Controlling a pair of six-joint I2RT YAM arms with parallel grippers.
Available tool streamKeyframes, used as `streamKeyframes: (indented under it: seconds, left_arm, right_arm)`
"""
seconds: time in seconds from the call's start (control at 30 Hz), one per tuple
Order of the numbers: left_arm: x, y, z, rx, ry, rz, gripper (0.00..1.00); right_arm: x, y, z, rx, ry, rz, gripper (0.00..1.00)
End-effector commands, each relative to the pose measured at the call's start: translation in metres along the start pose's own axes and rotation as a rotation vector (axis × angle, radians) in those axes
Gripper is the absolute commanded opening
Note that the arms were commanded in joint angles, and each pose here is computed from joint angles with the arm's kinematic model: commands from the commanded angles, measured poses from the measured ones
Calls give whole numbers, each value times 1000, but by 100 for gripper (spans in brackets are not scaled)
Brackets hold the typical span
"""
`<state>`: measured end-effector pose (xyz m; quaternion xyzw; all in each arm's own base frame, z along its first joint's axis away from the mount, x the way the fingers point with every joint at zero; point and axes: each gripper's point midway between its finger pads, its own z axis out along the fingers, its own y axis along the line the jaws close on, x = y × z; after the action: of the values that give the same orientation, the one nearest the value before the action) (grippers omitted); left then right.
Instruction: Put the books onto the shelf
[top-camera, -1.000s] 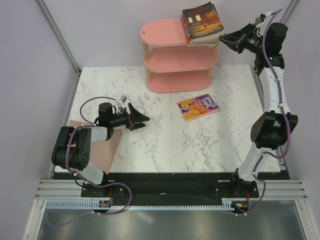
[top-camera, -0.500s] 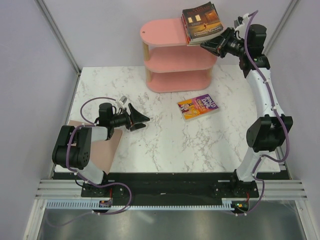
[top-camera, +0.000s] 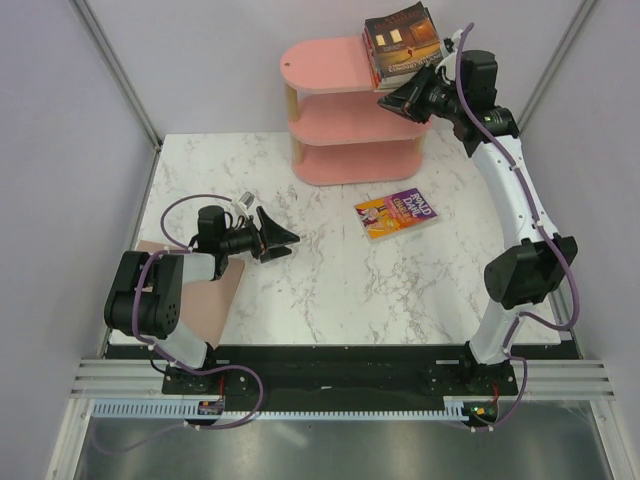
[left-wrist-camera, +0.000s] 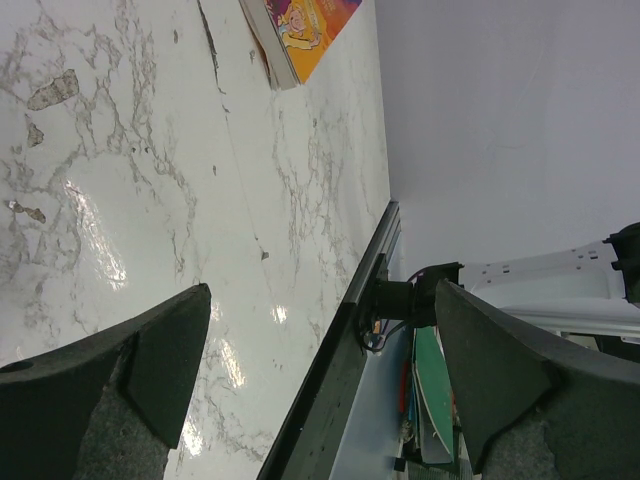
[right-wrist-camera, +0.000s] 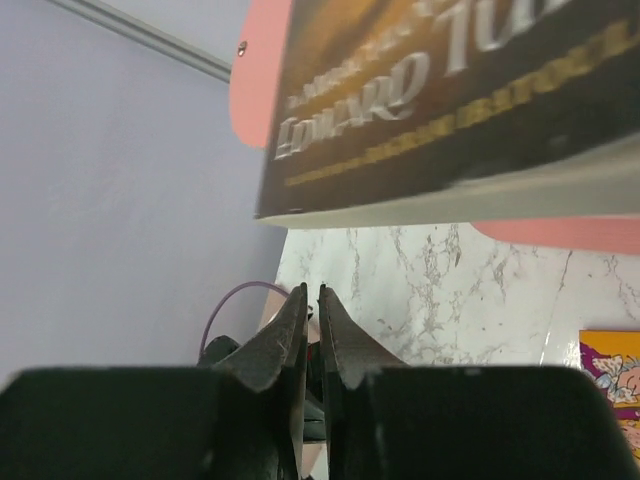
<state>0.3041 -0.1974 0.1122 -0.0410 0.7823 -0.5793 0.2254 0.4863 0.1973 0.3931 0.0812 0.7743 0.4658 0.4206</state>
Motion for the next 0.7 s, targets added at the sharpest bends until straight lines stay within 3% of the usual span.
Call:
streamKeyframes:
  seconds: [0.0,0.67]
  left_arm:
    - [1,-8,-1,40,9,80,100]
    - [1,-9,-2,40,8,79,100]
  right_arm:
    - [-21,24,-4,30,-89,-113,15]
    - [-32,6,24,105,-131,-125,15]
